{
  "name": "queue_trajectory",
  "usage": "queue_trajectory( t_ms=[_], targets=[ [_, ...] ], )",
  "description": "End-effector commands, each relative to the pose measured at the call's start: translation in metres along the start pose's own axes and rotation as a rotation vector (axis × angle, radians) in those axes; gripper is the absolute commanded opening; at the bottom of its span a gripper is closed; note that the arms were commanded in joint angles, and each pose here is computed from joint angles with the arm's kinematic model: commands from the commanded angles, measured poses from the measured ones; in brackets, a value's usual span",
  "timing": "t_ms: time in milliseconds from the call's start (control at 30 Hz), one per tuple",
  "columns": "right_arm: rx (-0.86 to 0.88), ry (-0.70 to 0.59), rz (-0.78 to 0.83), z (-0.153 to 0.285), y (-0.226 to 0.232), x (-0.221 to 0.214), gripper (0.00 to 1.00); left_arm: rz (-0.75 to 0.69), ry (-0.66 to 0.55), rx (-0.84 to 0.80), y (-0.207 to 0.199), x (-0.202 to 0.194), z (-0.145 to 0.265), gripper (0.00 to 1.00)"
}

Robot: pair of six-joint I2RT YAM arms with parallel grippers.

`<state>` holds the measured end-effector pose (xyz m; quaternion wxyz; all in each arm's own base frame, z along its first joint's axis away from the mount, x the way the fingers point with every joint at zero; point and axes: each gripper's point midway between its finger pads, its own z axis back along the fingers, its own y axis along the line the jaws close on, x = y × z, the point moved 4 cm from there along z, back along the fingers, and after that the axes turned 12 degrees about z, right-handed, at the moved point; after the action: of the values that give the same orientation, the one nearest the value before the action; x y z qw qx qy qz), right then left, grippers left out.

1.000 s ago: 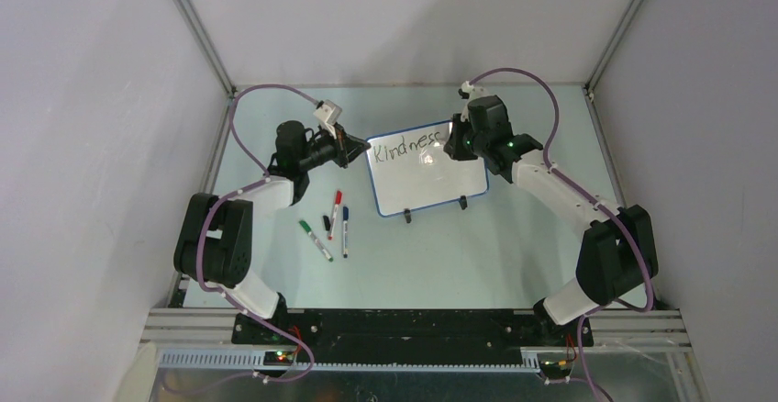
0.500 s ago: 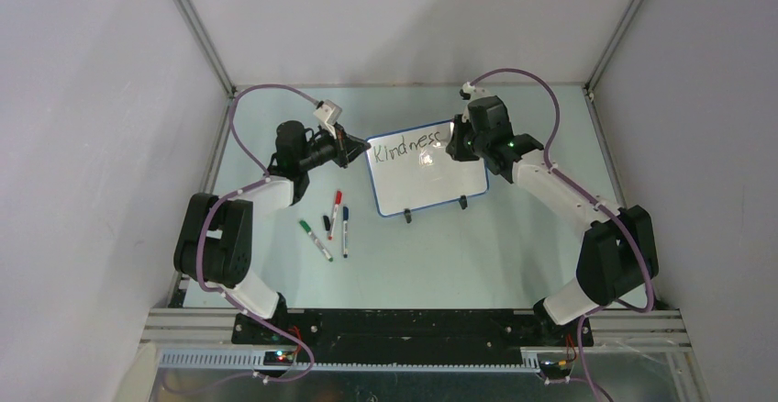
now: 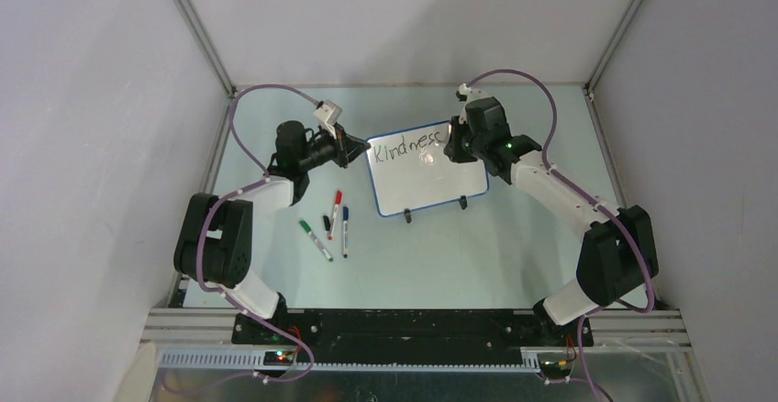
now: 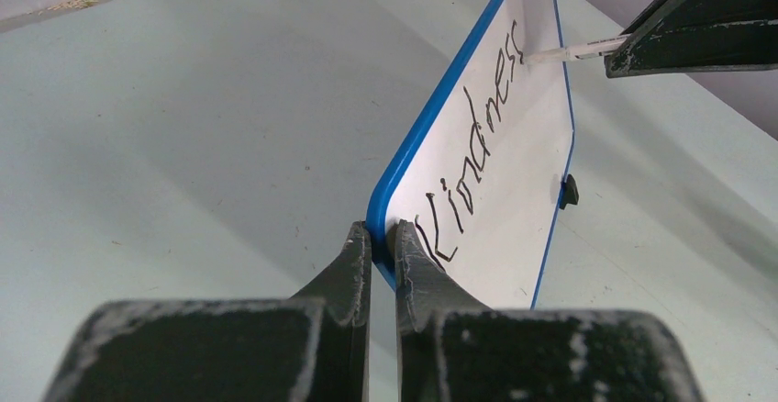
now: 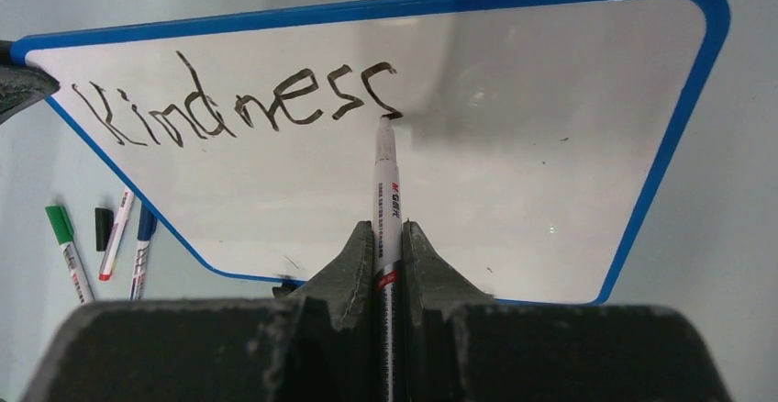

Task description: Write a sentence on the whiteboard

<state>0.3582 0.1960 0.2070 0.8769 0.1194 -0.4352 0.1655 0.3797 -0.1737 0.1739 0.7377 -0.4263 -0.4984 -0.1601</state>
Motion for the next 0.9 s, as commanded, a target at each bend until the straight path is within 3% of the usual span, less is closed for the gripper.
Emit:
queue_trajectory(
  t_ms=[0,367,600,867],
  targets=[
    [0.024,-0.044,0.034,0.006,0.008,0.008,0.0,-0.027,0.05,0.047,0.007,-0.018,0.004,0.0],
    [0.057,-0.09,0.041,0.02,0.016,0.019,0.0,-0.028,0.048,0.047,0.007,-0.017,0.003,0.0],
    [0.096,-0.264,0.035,0.055,0.021,0.034,0.0,-0.05,0.01,0.11,0.01,-0.014,0.012,0.4],
    [0.038,-0.369,0.086,0.064,0.023,0.023,0.0,-0.08,-0.052,0.127,0.004,-0.009,0.025,0.62]
  ],
)
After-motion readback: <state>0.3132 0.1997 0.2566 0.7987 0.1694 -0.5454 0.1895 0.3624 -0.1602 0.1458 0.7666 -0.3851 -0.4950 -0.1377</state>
